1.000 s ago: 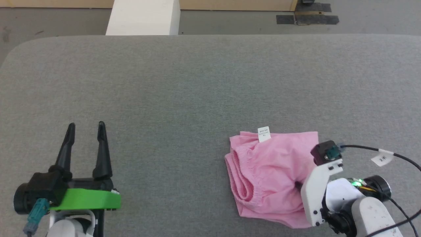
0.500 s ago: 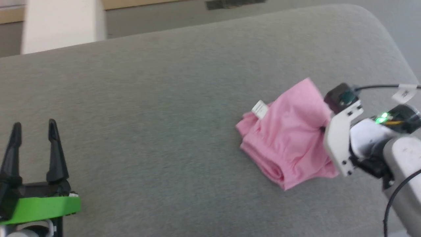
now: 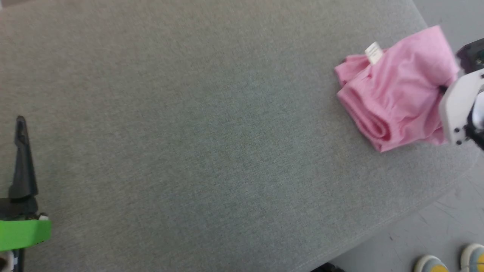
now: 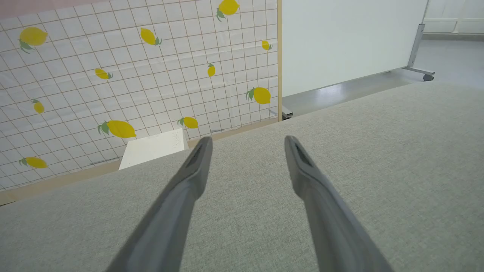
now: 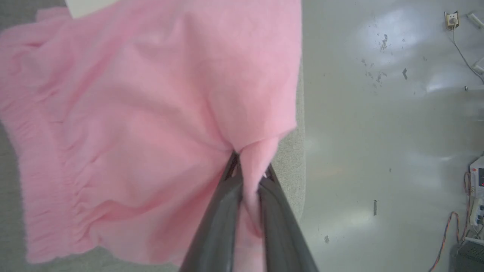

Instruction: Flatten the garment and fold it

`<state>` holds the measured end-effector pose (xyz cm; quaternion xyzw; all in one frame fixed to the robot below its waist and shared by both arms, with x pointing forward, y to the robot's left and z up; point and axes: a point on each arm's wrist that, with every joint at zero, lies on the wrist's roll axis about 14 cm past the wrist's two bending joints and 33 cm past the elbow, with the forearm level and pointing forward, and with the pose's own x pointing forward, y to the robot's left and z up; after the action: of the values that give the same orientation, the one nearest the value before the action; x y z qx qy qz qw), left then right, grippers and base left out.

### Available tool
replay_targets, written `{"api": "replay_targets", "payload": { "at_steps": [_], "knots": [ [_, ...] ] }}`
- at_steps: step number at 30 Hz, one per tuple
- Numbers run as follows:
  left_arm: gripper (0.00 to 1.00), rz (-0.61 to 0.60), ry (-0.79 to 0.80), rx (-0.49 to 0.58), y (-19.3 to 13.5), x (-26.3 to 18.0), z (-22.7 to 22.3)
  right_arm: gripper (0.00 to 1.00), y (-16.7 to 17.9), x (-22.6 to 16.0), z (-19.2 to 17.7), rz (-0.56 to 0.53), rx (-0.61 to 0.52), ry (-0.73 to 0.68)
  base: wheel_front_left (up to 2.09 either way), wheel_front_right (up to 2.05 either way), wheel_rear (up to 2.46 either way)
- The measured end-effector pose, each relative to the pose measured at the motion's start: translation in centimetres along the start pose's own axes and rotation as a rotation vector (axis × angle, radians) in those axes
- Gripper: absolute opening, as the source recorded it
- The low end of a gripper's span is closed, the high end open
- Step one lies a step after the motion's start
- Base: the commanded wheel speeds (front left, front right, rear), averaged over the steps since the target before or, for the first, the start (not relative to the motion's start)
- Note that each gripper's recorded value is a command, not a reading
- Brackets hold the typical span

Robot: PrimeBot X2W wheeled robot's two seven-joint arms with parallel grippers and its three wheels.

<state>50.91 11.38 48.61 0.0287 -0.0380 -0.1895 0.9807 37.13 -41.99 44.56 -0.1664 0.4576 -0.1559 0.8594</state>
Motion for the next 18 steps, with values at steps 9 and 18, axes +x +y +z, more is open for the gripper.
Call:
{"api": "replay_targets", "payload": {
  "at_steps": [9, 18],
  "knots": [
    [1.0, -0.026, 0.121, 0.001, 0.3, 0.6, -5.0, 0.0, -4.0, 2.8, 0.3, -0.169, 0.033, 0.005, 0.0, 0.0, 0.0],
    [1.0, -0.026, 0.145, -0.015, 0.3, 0.6, -6.2, 1.0, -5.1, 2.9, 3.0, -0.229, 0.128, -0.098, 0.0, 0.0, 0.0]
  ]
}}
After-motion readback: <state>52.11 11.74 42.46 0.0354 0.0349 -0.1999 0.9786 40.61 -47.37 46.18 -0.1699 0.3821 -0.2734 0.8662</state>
